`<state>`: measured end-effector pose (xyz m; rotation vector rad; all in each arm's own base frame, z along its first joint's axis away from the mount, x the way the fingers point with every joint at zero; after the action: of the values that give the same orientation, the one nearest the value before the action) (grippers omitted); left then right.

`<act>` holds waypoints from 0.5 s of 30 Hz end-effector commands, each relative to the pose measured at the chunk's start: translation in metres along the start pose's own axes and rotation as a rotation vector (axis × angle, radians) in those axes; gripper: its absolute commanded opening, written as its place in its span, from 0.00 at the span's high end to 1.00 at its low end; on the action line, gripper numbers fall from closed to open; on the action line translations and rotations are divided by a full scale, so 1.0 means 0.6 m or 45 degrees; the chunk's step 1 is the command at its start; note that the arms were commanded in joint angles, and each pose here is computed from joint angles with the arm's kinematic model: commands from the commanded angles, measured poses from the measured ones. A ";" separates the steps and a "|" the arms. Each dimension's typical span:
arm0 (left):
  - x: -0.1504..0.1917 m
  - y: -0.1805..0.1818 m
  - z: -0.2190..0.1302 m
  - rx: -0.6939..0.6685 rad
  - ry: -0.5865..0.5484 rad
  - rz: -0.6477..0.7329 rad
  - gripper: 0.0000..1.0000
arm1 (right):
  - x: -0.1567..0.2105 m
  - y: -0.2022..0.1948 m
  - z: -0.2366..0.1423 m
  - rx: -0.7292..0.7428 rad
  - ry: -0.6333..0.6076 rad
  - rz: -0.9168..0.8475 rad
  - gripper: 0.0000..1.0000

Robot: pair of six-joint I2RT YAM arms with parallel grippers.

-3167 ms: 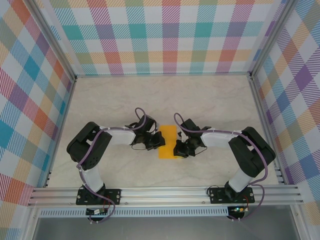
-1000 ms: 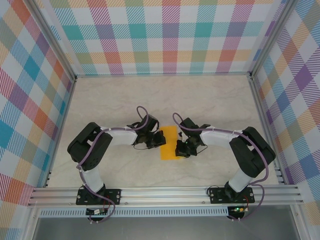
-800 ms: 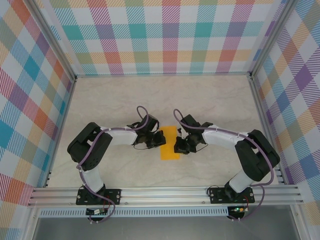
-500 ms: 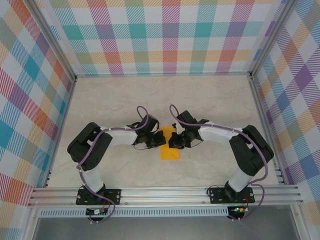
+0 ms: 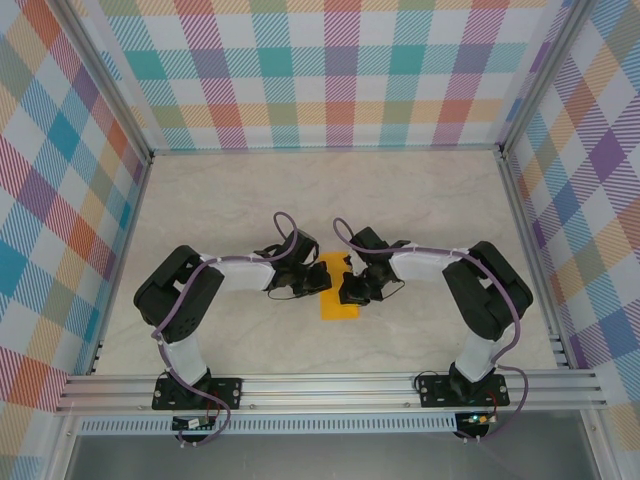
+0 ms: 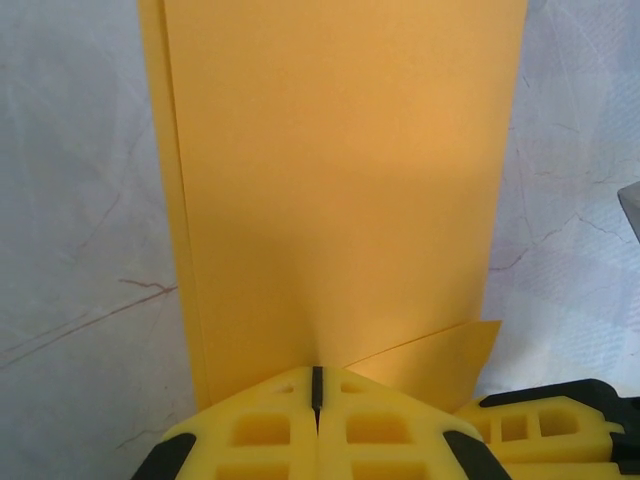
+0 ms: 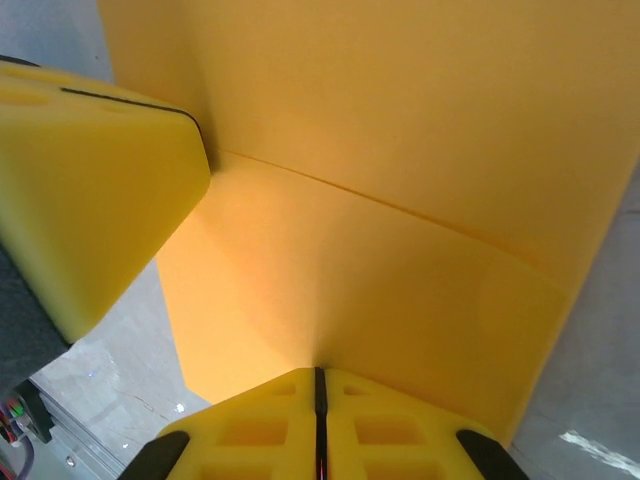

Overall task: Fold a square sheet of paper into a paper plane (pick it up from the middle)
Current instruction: Fold the triangle a second time at the center of the table.

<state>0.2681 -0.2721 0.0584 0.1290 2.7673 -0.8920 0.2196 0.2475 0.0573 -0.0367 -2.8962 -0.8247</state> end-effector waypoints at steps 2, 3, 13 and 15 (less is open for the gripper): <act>0.038 0.065 -0.001 -0.266 0.069 -0.049 0.97 | 0.012 -0.021 0.003 0.092 0.057 -0.008 0.91; 0.040 0.068 0.000 -0.277 0.071 -0.055 0.97 | 0.014 -0.023 0.003 0.098 0.063 -0.009 0.91; 0.061 0.101 0.009 -0.368 0.100 -0.090 0.97 | 0.049 -0.053 -0.004 0.130 0.083 0.025 0.91; 0.066 0.105 0.013 -0.375 0.114 -0.092 0.97 | 0.057 -0.061 -0.004 0.137 0.084 0.039 0.91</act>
<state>0.2677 -0.2700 0.0566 0.1179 2.7591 -0.8563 0.2063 0.2355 0.0564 0.0052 -2.9061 -0.7977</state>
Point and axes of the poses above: each hand's point on the last joint's axis, 136 mm out from that joint toward the fingers, its own z axis out along the fingers, its own y axis along the line the jaws close on, x = y × z, the point moved 5 cm from there along -z, back along the fingers, and after that the axes turned 10 degrees about z, right-handed, at the moved point
